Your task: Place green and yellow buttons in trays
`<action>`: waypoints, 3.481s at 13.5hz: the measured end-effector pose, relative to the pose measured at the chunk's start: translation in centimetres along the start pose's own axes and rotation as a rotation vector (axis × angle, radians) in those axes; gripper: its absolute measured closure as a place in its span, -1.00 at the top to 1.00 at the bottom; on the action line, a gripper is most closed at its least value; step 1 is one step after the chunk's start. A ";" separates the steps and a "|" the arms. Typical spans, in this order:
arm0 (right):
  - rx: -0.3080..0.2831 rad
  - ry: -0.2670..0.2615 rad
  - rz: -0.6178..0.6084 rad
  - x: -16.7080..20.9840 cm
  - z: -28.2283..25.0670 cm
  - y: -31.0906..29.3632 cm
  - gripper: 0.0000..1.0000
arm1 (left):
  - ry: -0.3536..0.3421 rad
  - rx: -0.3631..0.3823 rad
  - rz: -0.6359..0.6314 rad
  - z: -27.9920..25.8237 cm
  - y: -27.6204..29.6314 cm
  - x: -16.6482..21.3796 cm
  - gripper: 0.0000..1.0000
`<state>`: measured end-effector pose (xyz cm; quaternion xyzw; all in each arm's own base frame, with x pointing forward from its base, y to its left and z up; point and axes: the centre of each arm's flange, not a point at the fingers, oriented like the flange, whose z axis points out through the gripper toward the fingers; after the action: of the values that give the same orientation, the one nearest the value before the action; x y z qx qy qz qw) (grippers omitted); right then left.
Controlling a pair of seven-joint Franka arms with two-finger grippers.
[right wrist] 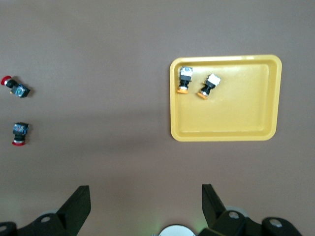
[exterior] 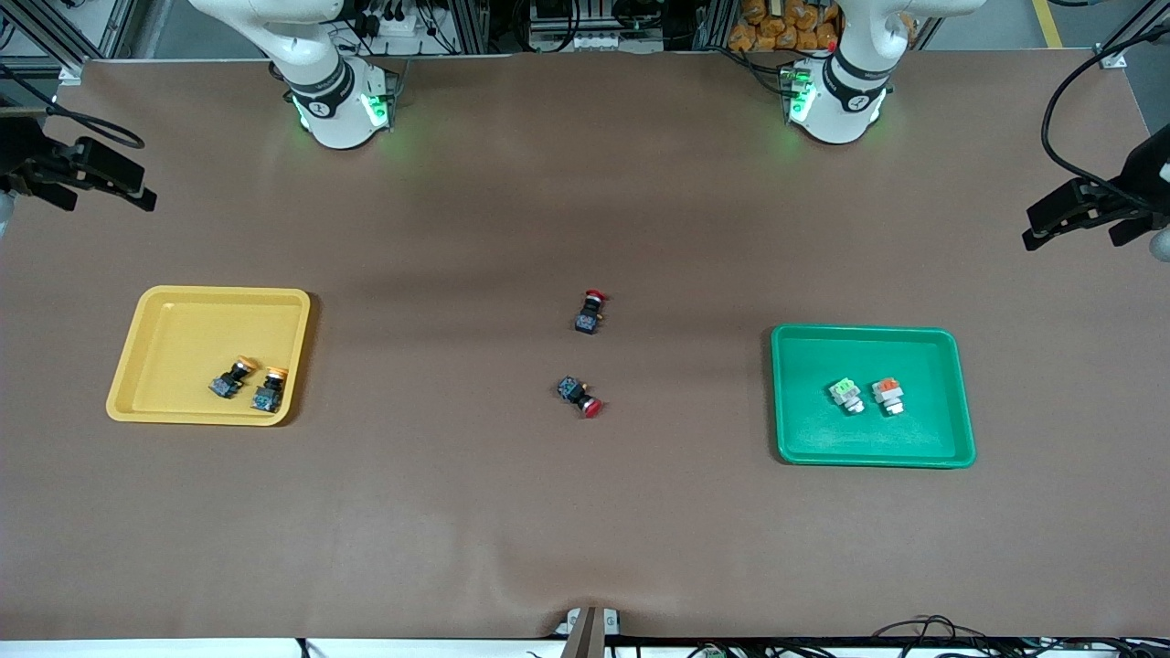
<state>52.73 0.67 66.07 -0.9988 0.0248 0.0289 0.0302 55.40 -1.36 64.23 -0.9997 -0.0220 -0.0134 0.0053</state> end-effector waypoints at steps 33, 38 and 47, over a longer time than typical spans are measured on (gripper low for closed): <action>-0.002 -0.033 -0.025 -0.1 0.8 0.1 1.00 | -0.014 0.002 -0.054 0.0 -3.0 -0.1 1.00; -0.002 -0.034 -0.026 -0.1 0.8 0.1 1.00 | -0.037 0.003 -0.040 0.8 -2.2 -0.2 1.00; -0.002 -0.035 -0.026 -0.1 0.8 0.0 1.00 | -0.038 0.002 0.008 0.7 1.4 -0.6 1.00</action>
<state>52.58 0.68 65.24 -0.9984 0.0111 0.0460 0.0300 54.84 -2.79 63.55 -0.9998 -0.0182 0.0057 0.0060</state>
